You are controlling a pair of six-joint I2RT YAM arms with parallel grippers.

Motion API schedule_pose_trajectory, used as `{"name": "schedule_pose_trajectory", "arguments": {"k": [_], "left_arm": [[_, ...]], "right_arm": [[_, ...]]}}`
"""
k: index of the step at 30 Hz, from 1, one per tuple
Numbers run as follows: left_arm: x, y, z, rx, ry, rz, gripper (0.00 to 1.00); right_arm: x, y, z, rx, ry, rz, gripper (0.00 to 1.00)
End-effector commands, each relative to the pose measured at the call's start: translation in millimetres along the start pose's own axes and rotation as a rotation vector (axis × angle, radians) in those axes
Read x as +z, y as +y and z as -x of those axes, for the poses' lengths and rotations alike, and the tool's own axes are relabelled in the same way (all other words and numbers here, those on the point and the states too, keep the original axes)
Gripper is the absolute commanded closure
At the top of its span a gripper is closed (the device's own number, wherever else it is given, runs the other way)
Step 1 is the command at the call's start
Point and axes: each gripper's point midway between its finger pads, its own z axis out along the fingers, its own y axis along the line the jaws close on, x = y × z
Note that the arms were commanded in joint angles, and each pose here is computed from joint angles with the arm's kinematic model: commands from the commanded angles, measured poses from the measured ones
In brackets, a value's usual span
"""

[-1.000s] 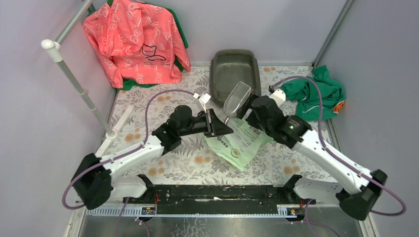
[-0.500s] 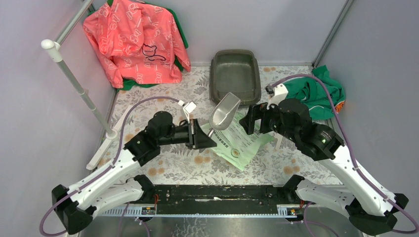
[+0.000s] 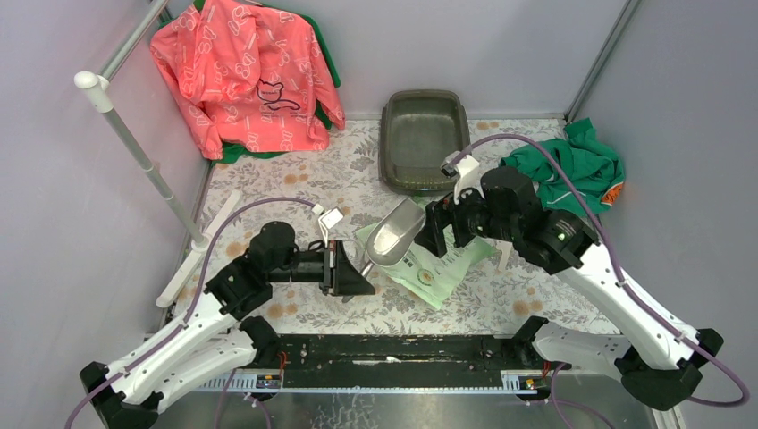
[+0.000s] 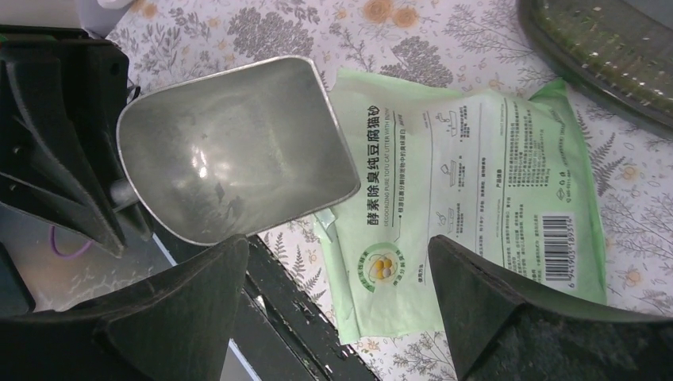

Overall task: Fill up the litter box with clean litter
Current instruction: Pick up the spatula from the center of the board.

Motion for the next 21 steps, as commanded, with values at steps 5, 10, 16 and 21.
{"name": "schedule_pose_trajectory", "arguments": {"k": [5, 10, 16, 21], "left_arm": [[-8.1, -12.8, -12.8, 0.035, 0.041, -0.083, 0.96], [-8.1, -10.1, -17.1, 0.039, 0.06, -0.084, 0.96], [-6.6, -8.7, -20.2, 0.047, 0.086, -0.089, 0.94], [-4.3, -5.9, -19.6, 0.052, 0.091, -0.083, 0.94]], "right_arm": [[14.1, 19.4, 26.6, -0.037, -0.038, 0.161, 0.15], [23.8, 27.7, 29.4, -0.012, -0.021, 0.251, 0.23], [35.0, 39.1, 26.8, 0.007, 0.013, 0.346, 0.42], [43.9, 46.5, 18.3, 0.028, 0.049, 0.413, 0.64]]}}
